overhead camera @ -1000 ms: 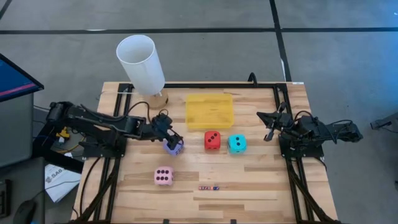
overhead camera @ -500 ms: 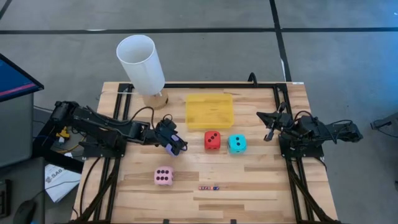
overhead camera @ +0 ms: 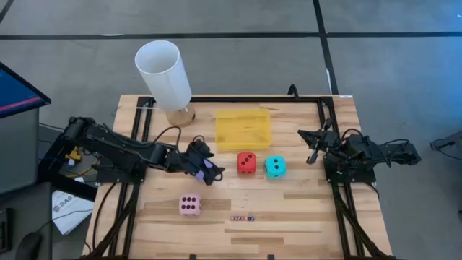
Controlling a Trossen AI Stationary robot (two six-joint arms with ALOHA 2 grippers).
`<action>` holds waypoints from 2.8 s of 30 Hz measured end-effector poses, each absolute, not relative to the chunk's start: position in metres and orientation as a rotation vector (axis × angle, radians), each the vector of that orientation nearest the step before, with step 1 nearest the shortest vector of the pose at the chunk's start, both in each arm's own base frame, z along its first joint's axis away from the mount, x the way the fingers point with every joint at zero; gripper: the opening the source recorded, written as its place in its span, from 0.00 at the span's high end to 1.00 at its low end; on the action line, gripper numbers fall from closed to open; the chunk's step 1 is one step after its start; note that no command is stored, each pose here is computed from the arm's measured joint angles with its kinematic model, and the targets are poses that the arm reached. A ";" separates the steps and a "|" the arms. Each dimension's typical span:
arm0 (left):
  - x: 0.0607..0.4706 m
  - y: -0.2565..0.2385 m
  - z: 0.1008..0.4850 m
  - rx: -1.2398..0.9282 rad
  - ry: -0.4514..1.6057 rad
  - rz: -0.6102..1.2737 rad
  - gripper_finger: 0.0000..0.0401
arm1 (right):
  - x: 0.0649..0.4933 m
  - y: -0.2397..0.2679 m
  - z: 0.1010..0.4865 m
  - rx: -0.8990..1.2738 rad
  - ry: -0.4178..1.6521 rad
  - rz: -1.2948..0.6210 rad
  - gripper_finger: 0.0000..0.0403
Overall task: Pick & Place Dice
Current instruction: Put the big purple dice into the yellow bin
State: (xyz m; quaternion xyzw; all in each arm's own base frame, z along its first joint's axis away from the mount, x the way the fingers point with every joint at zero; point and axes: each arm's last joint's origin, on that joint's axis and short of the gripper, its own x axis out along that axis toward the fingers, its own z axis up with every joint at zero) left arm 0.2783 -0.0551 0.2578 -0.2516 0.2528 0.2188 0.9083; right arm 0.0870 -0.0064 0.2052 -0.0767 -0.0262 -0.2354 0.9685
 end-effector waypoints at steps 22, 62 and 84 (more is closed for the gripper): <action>0.252 -0.040 0.229 -0.484 0.872 0.711 0.01 | 0.087 -0.006 0.205 -0.153 -0.053 -0.476 0.99; 0.273 -0.041 0.242 -0.614 0.645 0.619 0.01 | 0.087 -0.006 0.205 -0.154 -0.054 -0.476 0.99; 0.251 -0.037 0.208 -0.516 0.822 0.699 0.01 | 0.087 -0.006 0.206 -0.153 -0.054 -0.476 0.99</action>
